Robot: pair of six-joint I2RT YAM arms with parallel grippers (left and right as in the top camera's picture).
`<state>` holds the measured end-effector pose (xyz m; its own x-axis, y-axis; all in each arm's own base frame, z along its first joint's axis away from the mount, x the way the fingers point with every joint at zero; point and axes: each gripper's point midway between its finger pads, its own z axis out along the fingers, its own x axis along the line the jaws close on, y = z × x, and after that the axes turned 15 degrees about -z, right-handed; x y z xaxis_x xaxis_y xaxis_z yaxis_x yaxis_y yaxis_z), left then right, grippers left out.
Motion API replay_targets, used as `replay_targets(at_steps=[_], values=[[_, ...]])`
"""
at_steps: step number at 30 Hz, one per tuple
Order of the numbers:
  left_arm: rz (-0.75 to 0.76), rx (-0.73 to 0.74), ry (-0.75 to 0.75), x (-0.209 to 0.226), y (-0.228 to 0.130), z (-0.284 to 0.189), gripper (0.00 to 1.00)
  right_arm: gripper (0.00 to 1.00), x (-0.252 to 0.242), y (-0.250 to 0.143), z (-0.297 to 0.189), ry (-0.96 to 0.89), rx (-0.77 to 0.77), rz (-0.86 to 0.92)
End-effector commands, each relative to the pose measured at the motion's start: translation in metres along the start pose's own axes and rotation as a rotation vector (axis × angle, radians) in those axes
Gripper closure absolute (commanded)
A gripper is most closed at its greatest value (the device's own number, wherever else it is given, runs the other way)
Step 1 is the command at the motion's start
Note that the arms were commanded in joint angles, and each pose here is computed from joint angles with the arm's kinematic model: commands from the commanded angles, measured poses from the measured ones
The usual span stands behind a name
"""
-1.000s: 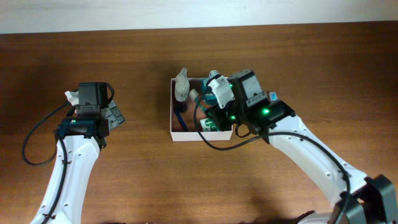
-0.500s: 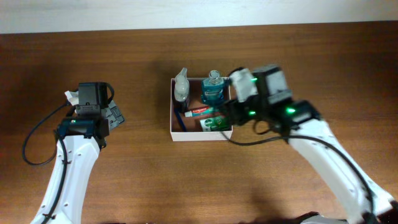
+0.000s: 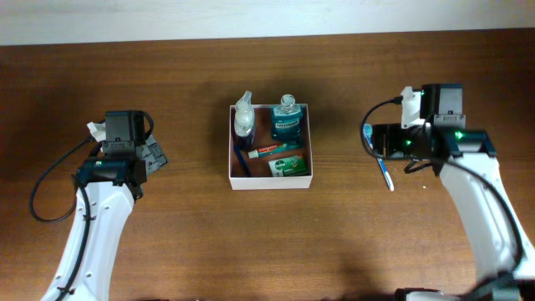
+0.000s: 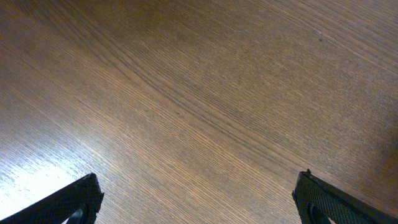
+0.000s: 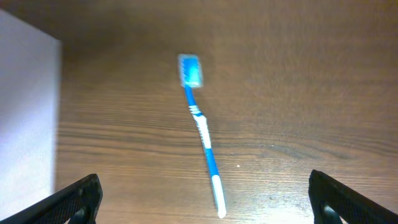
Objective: Pack container
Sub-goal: 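Move the right gripper to the blue toothbrush and grasp its handle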
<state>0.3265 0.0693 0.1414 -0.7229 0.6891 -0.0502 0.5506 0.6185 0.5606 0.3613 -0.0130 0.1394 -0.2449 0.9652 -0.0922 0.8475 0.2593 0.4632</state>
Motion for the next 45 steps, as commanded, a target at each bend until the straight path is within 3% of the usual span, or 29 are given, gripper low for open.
replay_targets(at_steps=[1, 10, 35, 41, 45], values=[[-0.011, -0.037, -0.007, 0.0, 0.012, -0.008, 0.01, 0.01, -0.008, -0.016, 0.035, 0.004, 0.098, 0.018], [-0.011, -0.037, -0.007, 0.0, 0.012, -0.008, 0.0, 0.01, -0.002, -0.047, 0.105, 0.058, 0.25, 0.017], [-0.011, -0.038, -0.007, 0.0, 0.012, -0.009, 0.01, 0.01, 0.003, -0.072, 0.148, 0.073, 0.292, 0.02], [-0.011, -0.038, -0.007, 0.0, 0.012, -0.009, 0.01, 0.23, 0.008, -0.071, 0.148, 0.103, 0.283, 0.025], [-0.011, -0.037, -0.007, 0.0, 0.012, -0.008, 0.01, 0.53, 0.012, -0.071, 0.147, 0.122, 0.281, 0.028]])
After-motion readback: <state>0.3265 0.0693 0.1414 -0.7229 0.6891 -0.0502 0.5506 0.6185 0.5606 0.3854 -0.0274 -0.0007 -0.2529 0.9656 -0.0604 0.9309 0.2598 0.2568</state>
